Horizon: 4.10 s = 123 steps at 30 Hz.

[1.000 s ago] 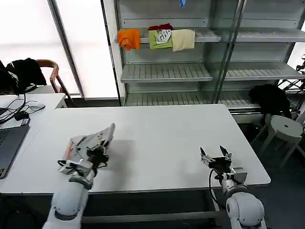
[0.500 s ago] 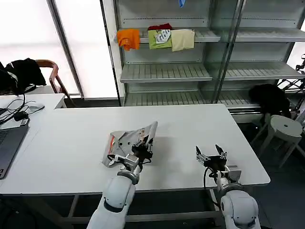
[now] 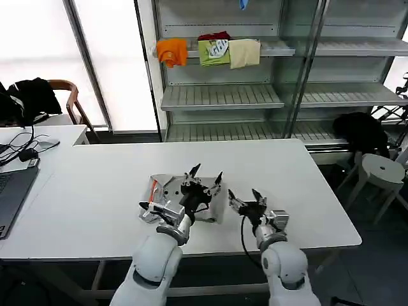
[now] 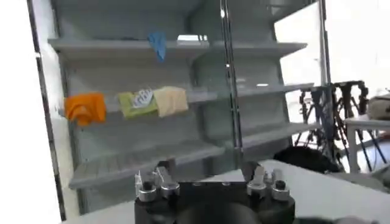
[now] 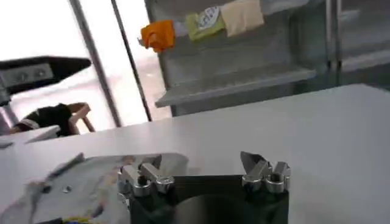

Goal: Fold and organize the clothes.

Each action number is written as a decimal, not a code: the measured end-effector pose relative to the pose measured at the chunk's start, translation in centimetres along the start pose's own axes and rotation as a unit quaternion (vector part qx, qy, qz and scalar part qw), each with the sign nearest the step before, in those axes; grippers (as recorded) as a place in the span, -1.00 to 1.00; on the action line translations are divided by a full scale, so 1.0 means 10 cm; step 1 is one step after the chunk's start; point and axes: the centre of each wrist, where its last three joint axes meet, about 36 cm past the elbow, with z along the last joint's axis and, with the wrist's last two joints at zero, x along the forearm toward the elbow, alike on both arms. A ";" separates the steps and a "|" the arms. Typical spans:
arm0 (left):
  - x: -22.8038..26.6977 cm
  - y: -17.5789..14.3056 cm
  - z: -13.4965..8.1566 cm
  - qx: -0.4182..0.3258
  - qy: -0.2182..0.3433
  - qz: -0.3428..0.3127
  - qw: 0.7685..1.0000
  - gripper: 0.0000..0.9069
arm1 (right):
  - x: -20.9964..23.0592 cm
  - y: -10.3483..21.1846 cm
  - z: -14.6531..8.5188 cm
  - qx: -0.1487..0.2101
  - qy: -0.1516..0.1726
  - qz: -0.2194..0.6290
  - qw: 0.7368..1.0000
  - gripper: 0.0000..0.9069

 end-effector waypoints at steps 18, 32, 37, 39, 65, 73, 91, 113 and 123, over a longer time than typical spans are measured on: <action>0.55 0.96 0.25 0.027 0.033 -0.087 0.995 1.00 | -0.32 0.31 0.26 -0.097 0.074 -0.013 0.992 -1.00; 0.82 1.26 0.47 0.053 0.059 -0.127 0.989 1.00 | -0.37 0.19 0.04 -0.119 0.054 0.020 0.991 -1.00; 0.88 1.32 0.51 0.055 0.064 -0.135 0.987 1.00 | -0.35 0.09 -0.03 -0.133 0.046 0.033 0.990 -1.00; 0.90 1.33 0.52 0.056 0.067 -0.136 0.987 1.00 | -0.33 0.04 -0.05 -0.139 0.043 0.037 0.989 -1.00; 1.14 1.43 0.80 0.070 0.100 -0.151 0.981 1.00 | -0.43 0.19 -0.03 0.078 -0.003 0.001 0.997 1.00; 1.16 1.46 0.87 0.072 0.104 -0.158 0.979 1.00 | -0.54 0.23 0.09 0.121 0.037 -0.012 0.992 1.00; 1.17 1.43 0.89 0.076 0.106 -0.157 0.979 1.00 | -0.47 0.11 0.16 0.137 0.069 -0.019 0.988 1.00; 1.15 1.69 0.94 0.116 0.055 -0.192 0.973 1.00 | 0.57 -0.82 -0.29 0.177 -0.006 0.098 0.979 1.00; 1.23 1.82 0.94 0.111 0.013 -0.209 0.971 1.00 | 0.85 -0.89 -0.34 0.177 -0.019 0.105 0.979 1.00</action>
